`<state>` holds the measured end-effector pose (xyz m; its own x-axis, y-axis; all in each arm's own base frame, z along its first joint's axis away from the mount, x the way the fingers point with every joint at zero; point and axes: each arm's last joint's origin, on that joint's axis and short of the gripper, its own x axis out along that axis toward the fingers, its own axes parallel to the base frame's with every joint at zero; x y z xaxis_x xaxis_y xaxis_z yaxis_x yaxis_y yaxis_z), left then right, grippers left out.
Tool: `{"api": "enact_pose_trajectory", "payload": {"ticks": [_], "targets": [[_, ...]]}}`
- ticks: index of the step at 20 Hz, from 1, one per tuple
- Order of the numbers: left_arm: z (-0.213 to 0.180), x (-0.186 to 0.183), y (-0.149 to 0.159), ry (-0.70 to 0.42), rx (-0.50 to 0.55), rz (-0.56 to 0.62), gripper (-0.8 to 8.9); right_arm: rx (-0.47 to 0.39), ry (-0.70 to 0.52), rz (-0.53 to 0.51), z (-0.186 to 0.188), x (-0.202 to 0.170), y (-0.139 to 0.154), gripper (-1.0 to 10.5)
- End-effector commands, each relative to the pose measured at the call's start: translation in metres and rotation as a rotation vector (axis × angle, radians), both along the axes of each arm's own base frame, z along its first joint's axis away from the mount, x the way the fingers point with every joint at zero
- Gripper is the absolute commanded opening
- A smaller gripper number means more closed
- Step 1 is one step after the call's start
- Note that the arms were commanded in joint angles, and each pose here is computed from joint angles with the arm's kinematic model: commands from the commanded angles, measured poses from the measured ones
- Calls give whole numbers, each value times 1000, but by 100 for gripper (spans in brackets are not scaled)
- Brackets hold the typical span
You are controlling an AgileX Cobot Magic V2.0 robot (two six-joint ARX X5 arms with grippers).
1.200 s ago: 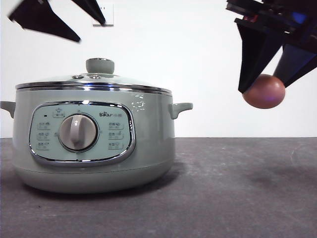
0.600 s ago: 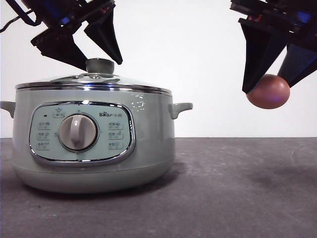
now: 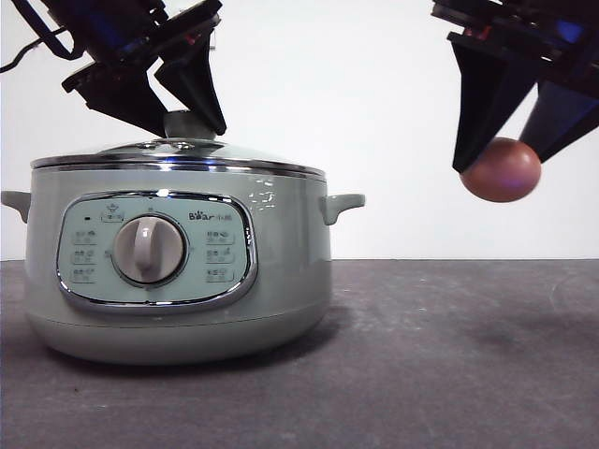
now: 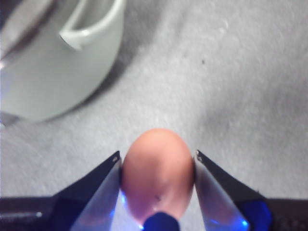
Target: Pick up the egg,open the lid,put the egg in the pot,close the lid
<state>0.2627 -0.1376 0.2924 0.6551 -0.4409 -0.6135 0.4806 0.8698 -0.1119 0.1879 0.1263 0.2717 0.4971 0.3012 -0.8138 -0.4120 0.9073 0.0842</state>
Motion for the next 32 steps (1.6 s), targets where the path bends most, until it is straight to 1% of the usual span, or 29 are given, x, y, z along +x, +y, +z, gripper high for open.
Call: {"api": "enact_pose_trajectory", "payload": {"ticks": [1,4,5,7,9,12,15,17,19,21,24,26,30,32], "targets": [[7,-3,2,-51,3,1,-8,28,-33,-4,4,2,1,-4],[33,-15,10,-150,-8,38,-8,73,-89,3,17,5,5,-4],[45,-22,14,-195,-12,35,-8,108,-112,17,25,7,7,-5],[70,-38,22,-275,-53,38,-8,203,-175,64,41,11,12,-9],[92,-59,33,-354,-87,57,-8,267,-215,102,57,16,18,-9],[116,-95,54,-445,-103,120,-8,282,-242,149,73,25,37,-9],[128,-129,73,-505,-111,179,-8,270,-249,212,81,42,64,-9],[131,-148,85,-528,-94,230,-8,251,-237,251,82,55,86,-9],[133,-164,94,-547,-86,267,-8,219,-223,309,79,71,110,-9],[133,-178,102,-554,-88,276,-8,194,-203,353,70,89,133,-9],[130,-193,110,-544,-70,299,-8,122,-147,409,41,112,165,-9],[128,-197,113,-536,-58,310,-8,73,-106,441,16,120,181,-9],[125,-199,113,-516,-47,308,-8,-23,-38,490,-32,126,201,-9],[125,-199,113,-515,-46,308,-8,-54,-18,507,-44,127,205,-9]]}}
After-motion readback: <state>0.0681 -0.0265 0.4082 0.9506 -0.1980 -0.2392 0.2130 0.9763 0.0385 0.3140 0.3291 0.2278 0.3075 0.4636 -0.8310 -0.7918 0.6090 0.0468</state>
